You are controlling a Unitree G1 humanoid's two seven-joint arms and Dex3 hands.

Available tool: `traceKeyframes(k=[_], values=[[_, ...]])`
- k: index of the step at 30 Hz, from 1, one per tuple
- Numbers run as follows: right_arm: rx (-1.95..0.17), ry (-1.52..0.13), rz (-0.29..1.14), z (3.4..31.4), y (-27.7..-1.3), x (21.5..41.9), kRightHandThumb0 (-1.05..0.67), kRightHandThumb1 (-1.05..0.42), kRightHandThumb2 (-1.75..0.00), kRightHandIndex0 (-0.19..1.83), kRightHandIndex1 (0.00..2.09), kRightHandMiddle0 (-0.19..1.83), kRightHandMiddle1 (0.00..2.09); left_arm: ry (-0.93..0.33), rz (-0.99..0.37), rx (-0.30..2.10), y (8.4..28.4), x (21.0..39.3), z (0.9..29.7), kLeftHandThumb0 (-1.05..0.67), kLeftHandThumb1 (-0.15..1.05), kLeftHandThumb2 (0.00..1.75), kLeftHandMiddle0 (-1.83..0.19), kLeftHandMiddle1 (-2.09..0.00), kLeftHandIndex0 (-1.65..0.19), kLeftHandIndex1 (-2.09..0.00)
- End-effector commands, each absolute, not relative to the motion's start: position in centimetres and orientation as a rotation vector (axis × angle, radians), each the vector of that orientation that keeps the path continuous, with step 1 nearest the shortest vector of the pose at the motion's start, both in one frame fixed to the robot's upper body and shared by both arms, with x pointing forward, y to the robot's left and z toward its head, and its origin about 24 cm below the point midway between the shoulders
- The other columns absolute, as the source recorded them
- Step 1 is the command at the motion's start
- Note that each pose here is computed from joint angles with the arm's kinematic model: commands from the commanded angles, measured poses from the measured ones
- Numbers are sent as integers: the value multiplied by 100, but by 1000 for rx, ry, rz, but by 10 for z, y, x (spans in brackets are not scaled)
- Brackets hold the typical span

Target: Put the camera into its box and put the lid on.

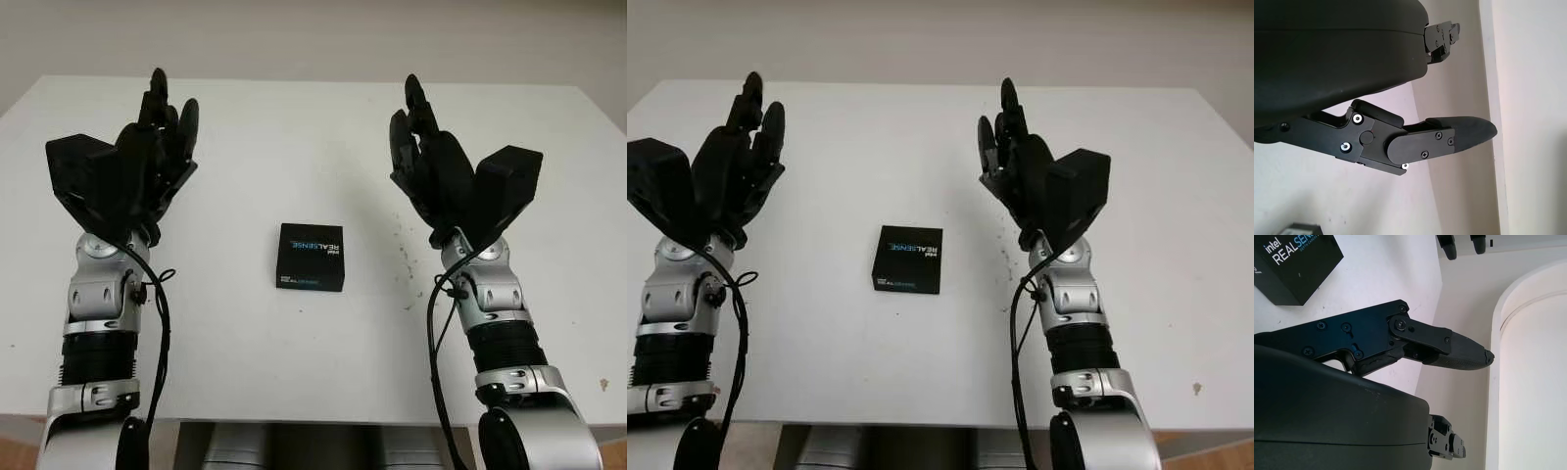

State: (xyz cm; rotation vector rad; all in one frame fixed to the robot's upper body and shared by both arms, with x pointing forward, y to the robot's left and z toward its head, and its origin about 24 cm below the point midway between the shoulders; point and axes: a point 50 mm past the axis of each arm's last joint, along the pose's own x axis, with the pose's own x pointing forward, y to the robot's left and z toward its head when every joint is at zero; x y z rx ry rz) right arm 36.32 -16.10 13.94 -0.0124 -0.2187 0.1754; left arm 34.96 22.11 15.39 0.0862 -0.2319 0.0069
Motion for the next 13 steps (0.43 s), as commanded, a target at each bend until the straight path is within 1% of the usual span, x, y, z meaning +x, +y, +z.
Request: traceKeyframes(k=[1,7,13], values=[[3,-232,171,144,-161,365,-69,-105,-69,-19,0,-19,0,-288,9,59,221,353,161,-76,105,58,19,0,19,0],[2,-219,152,141,-163,364,-70,-105,-70,-19,0,-19,0,-331,-5,17,219,355,155,-74,105,56,19,0,19,0],[17,-220,137,141,-165,363,-69,-105,-72,-19,0,-19,0,-327,-12,5,214,355,149,-71,105,51,19,0,19,0]])
